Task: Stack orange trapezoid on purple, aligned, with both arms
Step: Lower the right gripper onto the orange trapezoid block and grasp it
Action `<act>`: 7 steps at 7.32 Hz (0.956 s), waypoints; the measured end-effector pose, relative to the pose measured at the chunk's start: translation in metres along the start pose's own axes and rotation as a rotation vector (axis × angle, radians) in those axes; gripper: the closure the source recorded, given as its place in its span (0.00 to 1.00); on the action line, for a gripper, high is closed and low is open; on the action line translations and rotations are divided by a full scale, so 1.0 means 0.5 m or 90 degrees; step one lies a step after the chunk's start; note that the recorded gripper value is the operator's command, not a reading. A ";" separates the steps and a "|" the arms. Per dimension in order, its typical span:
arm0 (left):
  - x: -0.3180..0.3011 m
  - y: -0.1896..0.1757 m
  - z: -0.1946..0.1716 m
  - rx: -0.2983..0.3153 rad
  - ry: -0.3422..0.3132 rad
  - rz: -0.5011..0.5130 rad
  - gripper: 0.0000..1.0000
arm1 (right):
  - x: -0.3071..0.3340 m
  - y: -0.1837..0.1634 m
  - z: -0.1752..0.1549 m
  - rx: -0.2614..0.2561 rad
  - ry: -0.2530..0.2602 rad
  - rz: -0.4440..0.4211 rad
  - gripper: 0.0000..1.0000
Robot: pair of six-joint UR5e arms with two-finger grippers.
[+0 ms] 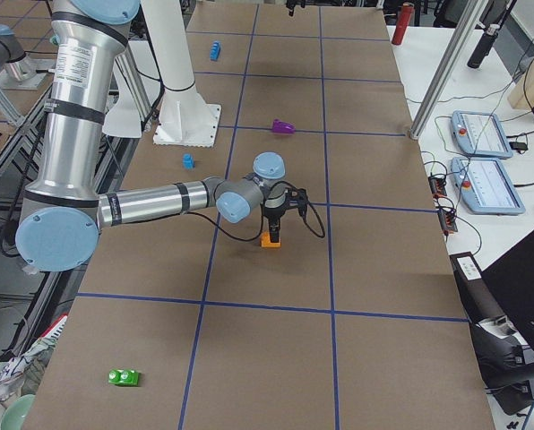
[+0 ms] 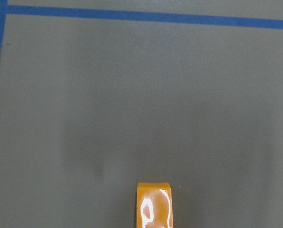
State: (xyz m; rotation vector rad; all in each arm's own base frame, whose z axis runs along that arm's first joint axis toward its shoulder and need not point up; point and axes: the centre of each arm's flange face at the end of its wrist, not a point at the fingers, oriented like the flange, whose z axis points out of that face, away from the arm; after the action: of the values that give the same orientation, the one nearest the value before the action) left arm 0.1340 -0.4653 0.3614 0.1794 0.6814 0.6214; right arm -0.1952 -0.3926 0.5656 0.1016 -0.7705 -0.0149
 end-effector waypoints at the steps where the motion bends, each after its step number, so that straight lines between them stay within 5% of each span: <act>1: -0.004 0.005 -0.001 0.000 -0.001 0.002 0.00 | 0.004 0.012 0.014 -0.004 0.000 -0.007 0.00; 4: -0.006 0.007 0.000 -0.001 -0.001 0.002 0.00 | -0.006 0.036 0.047 -0.023 0.004 -0.023 0.05; 7: -0.006 0.007 0.002 -0.002 0.000 0.002 0.00 | -0.003 0.038 0.074 -0.033 0.014 -0.025 0.31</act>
State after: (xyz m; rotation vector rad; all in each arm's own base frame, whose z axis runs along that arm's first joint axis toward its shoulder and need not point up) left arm 0.1313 -0.4643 0.3652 0.1767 0.6800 0.6250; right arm -0.2223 -0.3766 0.5927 0.0679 -0.7457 -0.0711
